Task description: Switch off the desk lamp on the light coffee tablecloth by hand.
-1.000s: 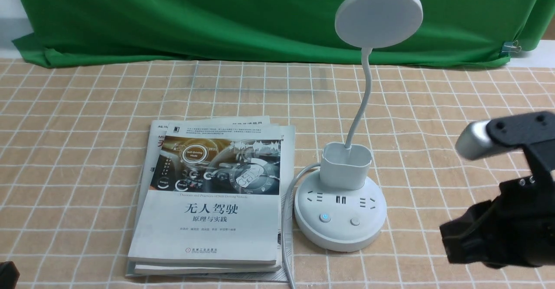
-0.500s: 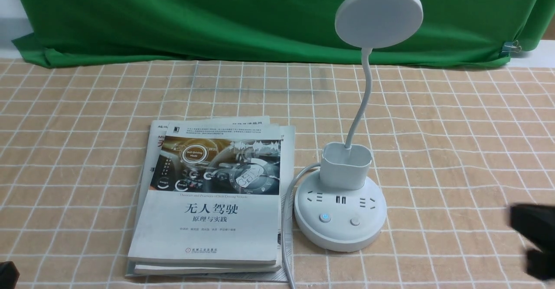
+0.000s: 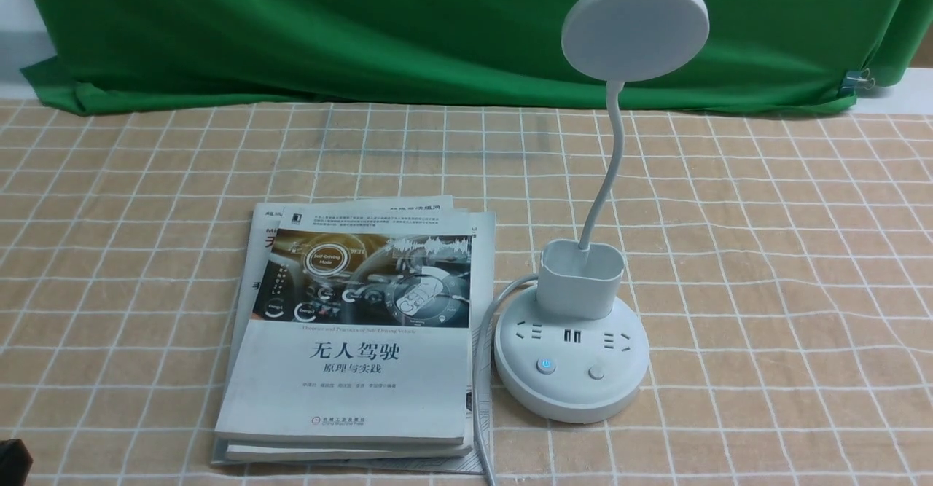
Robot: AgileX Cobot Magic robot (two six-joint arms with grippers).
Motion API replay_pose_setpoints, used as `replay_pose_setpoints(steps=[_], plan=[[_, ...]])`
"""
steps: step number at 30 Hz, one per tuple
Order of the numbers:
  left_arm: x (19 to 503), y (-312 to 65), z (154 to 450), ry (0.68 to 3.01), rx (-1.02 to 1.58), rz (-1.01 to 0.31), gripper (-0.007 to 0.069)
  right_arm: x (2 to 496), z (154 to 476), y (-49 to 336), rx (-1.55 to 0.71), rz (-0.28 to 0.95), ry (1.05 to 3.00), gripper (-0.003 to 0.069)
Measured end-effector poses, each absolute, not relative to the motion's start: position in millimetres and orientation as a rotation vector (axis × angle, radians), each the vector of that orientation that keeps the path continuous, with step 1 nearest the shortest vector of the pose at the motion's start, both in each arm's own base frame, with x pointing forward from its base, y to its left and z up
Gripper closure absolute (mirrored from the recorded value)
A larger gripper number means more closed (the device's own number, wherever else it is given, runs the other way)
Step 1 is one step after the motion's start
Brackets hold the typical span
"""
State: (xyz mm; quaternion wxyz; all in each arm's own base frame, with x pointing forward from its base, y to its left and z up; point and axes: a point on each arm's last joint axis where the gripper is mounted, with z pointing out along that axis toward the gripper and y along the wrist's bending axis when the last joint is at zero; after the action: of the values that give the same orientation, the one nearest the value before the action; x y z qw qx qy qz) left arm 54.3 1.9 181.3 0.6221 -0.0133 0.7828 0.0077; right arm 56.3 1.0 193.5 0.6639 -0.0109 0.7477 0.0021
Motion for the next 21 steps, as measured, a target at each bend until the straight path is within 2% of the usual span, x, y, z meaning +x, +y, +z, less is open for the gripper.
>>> replay_pose_setpoints(steps=[21], plan=[[54.3,2.1,181.3,1.798,-0.026,0.024,0.0620,55.7,189.7,2.2,-0.116,-0.041,1.727,0.0641]])
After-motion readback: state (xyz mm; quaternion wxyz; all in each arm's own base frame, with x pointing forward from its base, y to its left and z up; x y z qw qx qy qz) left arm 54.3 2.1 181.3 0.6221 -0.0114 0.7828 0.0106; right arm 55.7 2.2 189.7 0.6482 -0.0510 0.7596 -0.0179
